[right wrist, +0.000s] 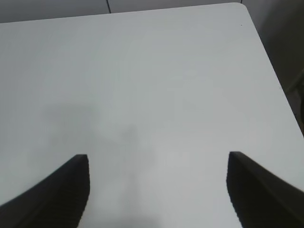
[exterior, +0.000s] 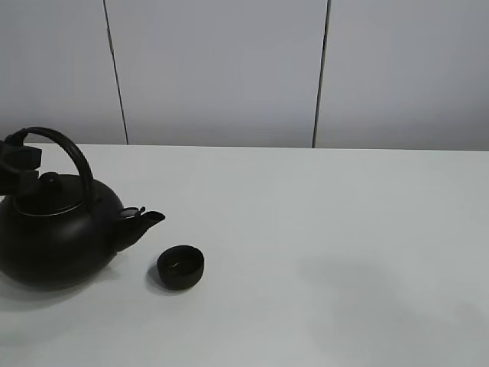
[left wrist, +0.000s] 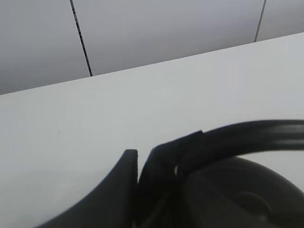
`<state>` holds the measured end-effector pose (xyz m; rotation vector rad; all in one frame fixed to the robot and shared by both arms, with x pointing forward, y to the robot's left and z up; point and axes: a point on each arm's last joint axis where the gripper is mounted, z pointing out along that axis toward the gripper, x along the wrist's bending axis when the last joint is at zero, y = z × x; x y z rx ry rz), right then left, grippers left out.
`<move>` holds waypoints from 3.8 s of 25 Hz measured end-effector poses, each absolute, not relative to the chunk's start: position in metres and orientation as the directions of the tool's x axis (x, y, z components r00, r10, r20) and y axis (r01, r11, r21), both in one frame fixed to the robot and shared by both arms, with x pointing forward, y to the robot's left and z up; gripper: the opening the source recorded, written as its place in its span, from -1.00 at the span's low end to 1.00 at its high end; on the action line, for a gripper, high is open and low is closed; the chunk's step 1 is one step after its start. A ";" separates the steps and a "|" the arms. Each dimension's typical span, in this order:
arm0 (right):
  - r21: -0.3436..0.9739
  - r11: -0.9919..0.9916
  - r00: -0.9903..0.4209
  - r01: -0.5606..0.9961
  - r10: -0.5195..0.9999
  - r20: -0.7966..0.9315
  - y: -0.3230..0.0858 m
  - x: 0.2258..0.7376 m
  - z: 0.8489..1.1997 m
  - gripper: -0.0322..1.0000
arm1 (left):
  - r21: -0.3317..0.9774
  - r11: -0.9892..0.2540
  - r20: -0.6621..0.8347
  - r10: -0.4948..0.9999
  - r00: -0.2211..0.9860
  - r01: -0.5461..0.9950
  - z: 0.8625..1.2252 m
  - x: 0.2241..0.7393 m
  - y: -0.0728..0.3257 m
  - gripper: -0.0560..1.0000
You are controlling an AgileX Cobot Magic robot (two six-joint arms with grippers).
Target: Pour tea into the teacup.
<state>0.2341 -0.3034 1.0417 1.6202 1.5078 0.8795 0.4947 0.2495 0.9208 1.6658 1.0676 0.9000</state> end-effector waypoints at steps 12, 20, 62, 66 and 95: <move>0.872 -0.033 0.073 0.488 0.997 -0.003 -0.303 0.234 1.042 0.12 | 0.946 -0.227 0.133 0.922 0.363 0.230 0.922 0.496 0.249 -0.61; 0.872 -0.033 0.073 0.488 0.997 -0.003 -0.303 0.234 1.042 0.12 | 0.942 -0.254 0.160 0.915 0.369 0.220 0.922 0.496 0.249 -0.61; 0.872 -0.034 0.073 0.488 0.997 -0.002 -0.303 0.234 1.042 0.12 | 0.943 -0.297 0.207 0.878 0.431 0.151 0.931 0.507 0.242 -0.63; 0.872 -0.034 0.073 0.488 0.997 -0.002 -0.303 0.234 1.042 0.12 | 0.933 -0.321 0.220 0.866 0.449 0.162 0.931 0.509 0.241 -0.63; 0.872 -0.034 0.073 0.488 0.997 -0.002 -0.303 0.234 1.042 0.12 | 0.901 -0.396 0.278 0.841 0.465 0.179 0.931 0.516 0.241 -0.65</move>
